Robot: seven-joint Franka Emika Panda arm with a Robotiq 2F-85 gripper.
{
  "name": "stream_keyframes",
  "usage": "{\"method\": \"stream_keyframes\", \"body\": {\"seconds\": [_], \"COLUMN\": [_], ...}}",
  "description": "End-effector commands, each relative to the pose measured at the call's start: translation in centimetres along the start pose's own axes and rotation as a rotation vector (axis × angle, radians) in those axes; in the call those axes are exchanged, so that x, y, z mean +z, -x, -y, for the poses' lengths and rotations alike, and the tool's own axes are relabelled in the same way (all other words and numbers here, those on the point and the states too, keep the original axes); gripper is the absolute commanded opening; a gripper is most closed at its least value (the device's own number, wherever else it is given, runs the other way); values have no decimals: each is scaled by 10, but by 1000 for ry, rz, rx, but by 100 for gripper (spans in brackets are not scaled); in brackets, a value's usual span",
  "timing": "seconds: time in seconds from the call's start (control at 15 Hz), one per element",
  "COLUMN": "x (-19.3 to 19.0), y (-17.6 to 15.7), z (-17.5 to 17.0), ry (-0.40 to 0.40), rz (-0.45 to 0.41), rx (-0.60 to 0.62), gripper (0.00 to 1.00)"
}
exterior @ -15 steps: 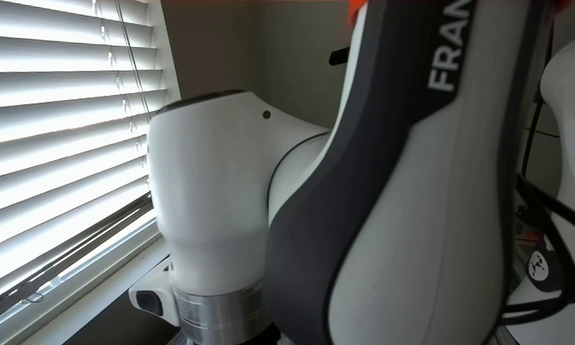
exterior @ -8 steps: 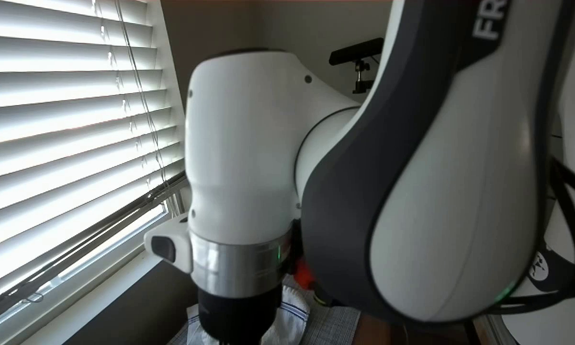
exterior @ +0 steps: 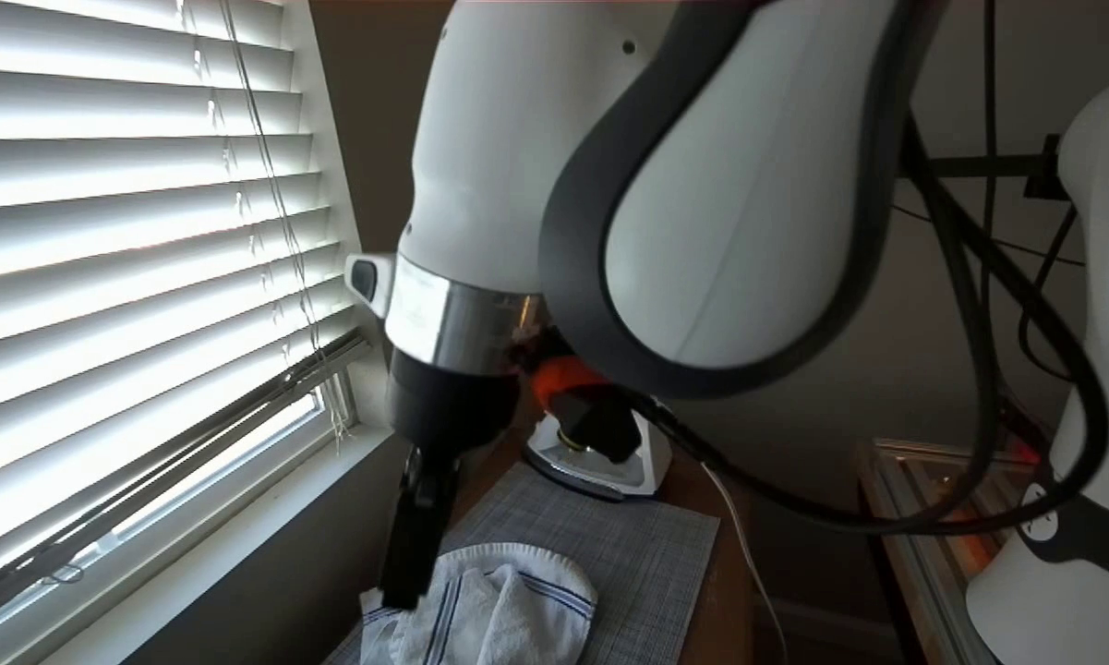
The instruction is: Pick up the remote control and put it on the tissue dispenser
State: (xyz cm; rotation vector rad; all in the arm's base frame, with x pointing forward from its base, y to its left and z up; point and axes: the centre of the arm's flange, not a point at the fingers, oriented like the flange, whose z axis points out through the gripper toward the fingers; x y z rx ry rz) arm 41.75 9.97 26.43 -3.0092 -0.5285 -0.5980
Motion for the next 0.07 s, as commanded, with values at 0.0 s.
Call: {"method": "stream_keyframes", "body": {"seconds": [0.0], "x": [-4], "y": [-2], "z": [-8], "ry": [10], "rz": [-9], "rx": [13], "gripper": [100]}}
